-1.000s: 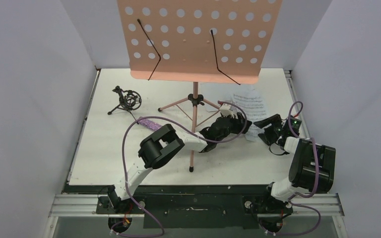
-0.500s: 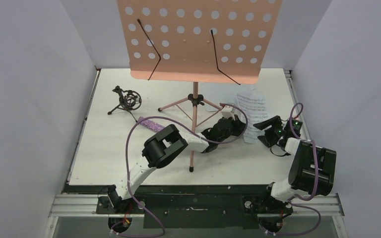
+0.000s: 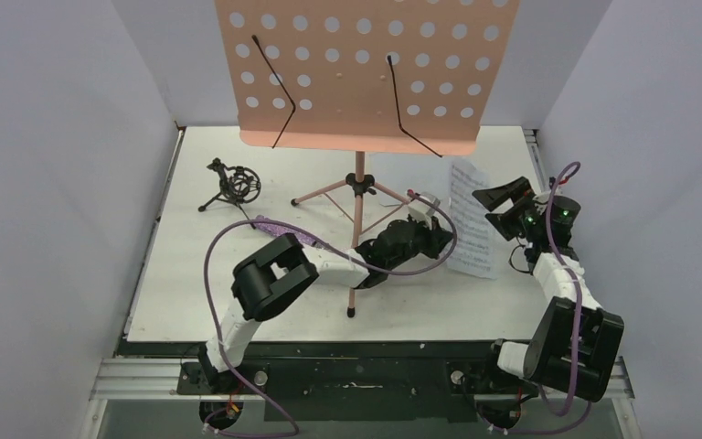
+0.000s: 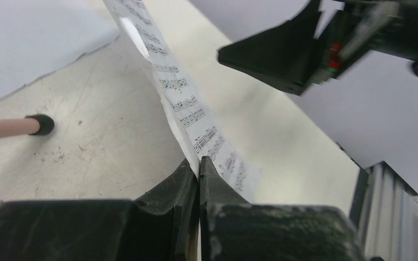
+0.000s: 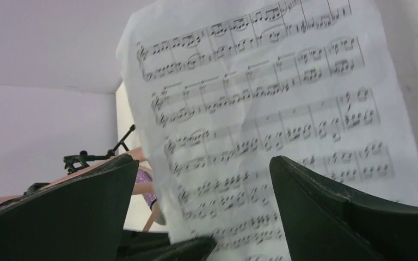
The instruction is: Set up the instrument practice props
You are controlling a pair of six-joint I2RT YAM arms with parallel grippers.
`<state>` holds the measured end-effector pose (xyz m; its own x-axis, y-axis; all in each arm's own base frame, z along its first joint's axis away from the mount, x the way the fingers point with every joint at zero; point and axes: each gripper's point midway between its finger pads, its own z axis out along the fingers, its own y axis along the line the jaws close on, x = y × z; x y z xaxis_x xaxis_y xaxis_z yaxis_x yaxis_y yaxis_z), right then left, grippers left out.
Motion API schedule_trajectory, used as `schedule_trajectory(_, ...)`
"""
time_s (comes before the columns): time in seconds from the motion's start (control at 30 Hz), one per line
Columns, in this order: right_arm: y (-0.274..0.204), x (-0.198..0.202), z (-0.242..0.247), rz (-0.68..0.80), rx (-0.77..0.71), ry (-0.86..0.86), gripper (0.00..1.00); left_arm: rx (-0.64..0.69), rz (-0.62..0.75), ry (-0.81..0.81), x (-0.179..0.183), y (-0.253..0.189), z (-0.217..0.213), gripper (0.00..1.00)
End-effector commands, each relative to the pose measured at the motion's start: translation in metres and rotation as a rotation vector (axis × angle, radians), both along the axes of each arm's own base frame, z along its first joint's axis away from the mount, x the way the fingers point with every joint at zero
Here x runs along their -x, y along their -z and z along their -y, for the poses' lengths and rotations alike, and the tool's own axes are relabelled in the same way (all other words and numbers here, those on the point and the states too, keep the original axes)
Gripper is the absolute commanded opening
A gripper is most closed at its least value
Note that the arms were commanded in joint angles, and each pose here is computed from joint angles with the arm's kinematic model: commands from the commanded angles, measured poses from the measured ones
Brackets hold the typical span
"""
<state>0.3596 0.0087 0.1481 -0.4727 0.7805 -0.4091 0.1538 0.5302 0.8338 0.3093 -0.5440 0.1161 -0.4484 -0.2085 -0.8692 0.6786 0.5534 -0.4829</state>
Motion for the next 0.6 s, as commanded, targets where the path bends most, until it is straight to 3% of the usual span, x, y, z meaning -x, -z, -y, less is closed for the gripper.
schedule_trajectory(0.0,-0.060,-0.013,-0.008,0.211,0.052,-0.068,0.98,0.117,0.193,0.068,0.024,-0.100,-0.016,0.00)
schedule_trajectory(0.1,-0.070,-0.015,-0.015,0.241,0.050,-0.096,1.00,0.108,0.228,0.125,0.045,-0.116,-0.025,0.00)
schedule_trajectory(0.23,-0.081,-0.017,-0.025,0.264,0.069,-0.135,0.93,0.104,0.230,0.139,0.064,-0.124,-0.047,0.00)
schedule_trajectory(0.57,-0.066,-0.004,-0.062,0.234,0.113,-0.255,0.90,0.110,0.189,0.104,0.107,-0.124,-0.142,0.00)
